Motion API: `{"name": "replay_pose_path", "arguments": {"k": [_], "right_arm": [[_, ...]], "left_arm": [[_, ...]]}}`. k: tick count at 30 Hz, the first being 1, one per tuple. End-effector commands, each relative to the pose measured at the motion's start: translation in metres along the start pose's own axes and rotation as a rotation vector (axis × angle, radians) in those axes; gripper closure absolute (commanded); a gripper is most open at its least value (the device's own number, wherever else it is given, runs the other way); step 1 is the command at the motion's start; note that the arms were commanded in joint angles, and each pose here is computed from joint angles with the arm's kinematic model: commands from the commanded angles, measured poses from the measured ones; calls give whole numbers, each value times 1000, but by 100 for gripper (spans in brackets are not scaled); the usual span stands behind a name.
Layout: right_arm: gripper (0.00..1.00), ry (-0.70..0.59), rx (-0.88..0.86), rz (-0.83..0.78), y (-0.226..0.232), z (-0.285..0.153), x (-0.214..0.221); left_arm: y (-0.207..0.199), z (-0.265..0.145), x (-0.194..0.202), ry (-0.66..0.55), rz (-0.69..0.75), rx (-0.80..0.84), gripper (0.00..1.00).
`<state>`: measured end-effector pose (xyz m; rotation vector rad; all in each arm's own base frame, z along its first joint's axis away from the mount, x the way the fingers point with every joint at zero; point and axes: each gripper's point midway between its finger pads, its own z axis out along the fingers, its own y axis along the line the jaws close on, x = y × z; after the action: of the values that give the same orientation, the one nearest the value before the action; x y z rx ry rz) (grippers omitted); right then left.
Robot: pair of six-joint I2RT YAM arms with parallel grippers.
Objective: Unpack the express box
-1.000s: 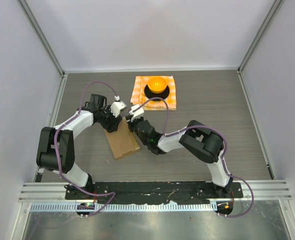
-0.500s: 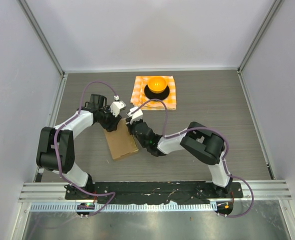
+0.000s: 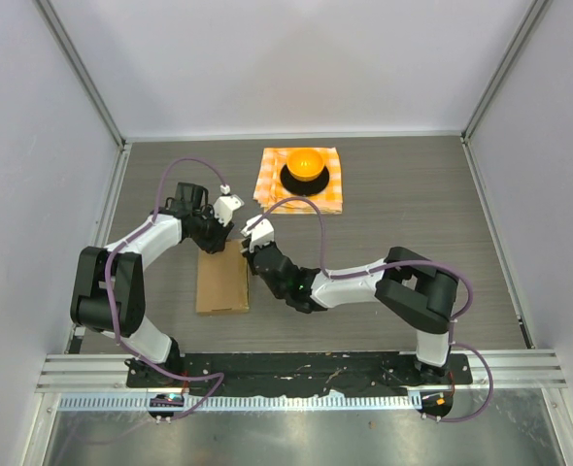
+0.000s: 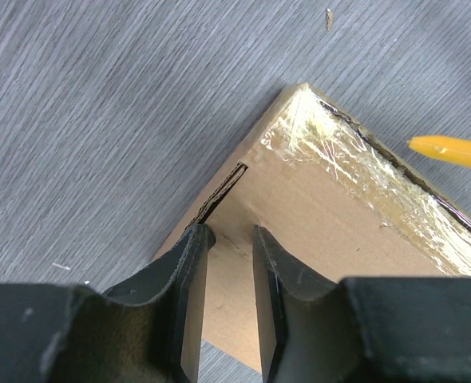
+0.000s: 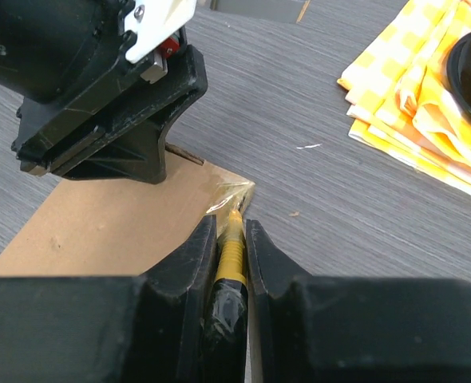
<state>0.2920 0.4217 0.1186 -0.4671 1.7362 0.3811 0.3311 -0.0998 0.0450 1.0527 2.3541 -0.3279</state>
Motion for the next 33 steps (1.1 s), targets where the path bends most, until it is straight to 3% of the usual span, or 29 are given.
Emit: {"name": "replay_pose_path", "arguments": {"k": [1, 11, 20, 33], "right_arm": [[99, -2, 1, 71, 10, -6, -20], [99, 20, -15, 81, 18, -2, -12], [99, -74, 4, 93, 14, -14, -56], [99, -77, 7, 81, 18, -16, -54]], "left_arm": [[-25, 7, 61, 213, -87, 60, 69], [-30, 6, 60, 208, -103, 78, 69], [-30, 6, 59, 207, -120, 81, 69], [-30, 7, 59, 210, -120, 85, 69]]}}
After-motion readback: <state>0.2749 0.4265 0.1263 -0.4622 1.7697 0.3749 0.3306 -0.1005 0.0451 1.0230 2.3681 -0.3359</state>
